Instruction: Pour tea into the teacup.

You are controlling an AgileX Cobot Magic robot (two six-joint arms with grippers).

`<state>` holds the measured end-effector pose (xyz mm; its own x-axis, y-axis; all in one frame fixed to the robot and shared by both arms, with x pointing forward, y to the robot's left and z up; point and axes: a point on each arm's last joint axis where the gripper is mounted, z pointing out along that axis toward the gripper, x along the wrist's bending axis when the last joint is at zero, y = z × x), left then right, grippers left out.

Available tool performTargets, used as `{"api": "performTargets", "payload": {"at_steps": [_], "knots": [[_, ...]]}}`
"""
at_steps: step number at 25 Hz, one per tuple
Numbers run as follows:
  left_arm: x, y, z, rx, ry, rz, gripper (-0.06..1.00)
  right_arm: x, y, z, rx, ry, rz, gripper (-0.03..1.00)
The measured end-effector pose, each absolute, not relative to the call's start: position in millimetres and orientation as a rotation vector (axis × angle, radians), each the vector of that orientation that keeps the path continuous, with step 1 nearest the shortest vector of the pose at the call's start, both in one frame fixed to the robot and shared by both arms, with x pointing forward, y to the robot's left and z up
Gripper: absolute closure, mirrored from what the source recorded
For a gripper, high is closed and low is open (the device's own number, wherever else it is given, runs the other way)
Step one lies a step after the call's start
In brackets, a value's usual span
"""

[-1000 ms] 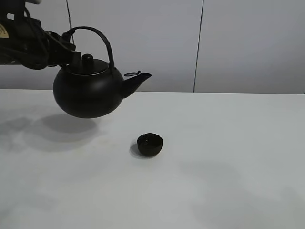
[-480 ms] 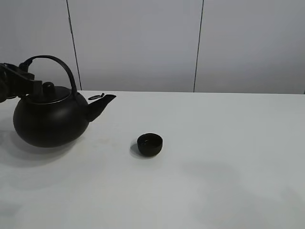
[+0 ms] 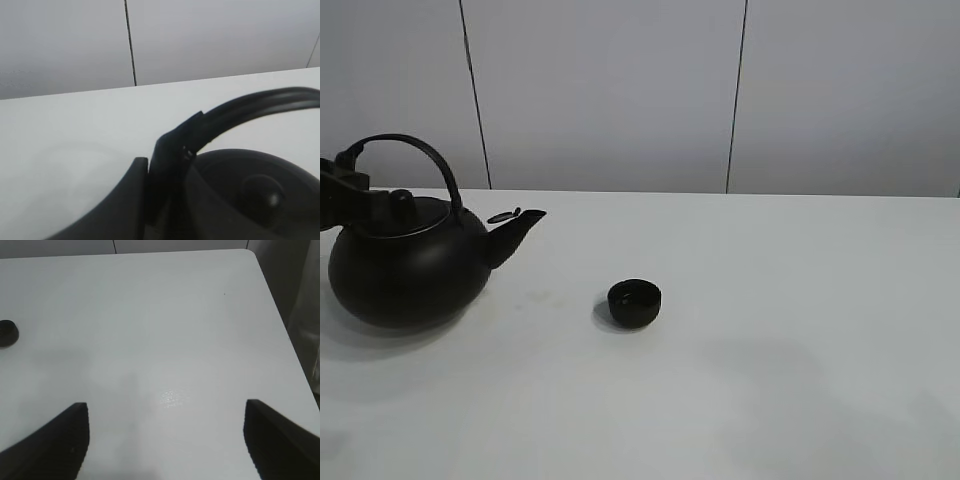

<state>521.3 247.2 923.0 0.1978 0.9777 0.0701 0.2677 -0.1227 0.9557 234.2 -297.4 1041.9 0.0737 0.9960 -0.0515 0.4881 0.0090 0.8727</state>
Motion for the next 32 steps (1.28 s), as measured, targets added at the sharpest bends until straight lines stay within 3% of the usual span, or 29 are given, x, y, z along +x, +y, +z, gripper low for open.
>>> {"api": "performTargets", "payload": {"at_steps": [32], "knots": [[490.1, 246.4, 904.6, 1.645, 1.193, 0.898, 0.83, 234.2, -297.4, 1041.9, 1.584, 1.517, 0.837, 0.39]]}}
